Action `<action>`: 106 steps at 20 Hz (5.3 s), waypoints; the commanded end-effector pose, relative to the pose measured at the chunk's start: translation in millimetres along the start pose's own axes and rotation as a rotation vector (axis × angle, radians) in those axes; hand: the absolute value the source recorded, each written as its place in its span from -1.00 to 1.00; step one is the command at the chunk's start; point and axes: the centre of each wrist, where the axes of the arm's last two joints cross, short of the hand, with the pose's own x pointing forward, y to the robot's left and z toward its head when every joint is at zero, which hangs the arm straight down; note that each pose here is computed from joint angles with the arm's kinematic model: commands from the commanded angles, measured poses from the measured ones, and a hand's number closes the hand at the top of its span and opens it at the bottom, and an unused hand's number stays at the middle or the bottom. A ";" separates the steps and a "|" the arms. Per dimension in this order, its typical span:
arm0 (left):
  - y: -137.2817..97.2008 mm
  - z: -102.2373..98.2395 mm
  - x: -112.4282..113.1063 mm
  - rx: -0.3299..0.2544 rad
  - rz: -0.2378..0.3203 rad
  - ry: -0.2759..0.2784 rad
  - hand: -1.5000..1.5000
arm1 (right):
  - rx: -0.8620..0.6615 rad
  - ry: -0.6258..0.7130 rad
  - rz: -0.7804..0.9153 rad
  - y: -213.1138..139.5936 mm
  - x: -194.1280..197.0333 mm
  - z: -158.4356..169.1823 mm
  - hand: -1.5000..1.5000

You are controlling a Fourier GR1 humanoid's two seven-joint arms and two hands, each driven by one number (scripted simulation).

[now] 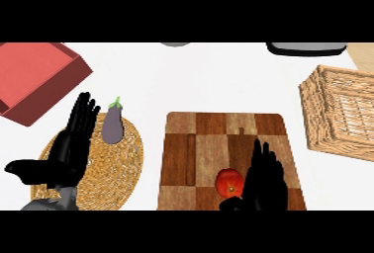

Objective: Pick the tomato from the cutting board and place it in the basket

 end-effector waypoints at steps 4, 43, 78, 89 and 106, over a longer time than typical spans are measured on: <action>4.9 -1.3 0.8 -0.004 -0.013 -0.006 0.00 | 0.028 0.213 -0.046 4.3 12.2 -3.2 -1.00; 32.1 -3.8 6.7 0.007 -0.013 -0.008 0.00 | -0.004 -0.567 0.237 41.1 -68.1 -62.9 1.00; 4.3 7.3 4.4 0.013 -0.003 -0.001 0.00 | -0.390 -0.463 -0.207 -209.8 -111.0 -17.7 1.00; -2.4 -1.2 -12.8 0.009 -0.006 -0.009 0.00 | -0.405 -0.394 -0.263 -243.1 -167.5 -107.1 1.00; -8.4 -11.4 -7.0 0.015 -0.021 0.002 0.00 | -0.325 -0.373 -0.184 -189.4 -218.6 -178.4 1.00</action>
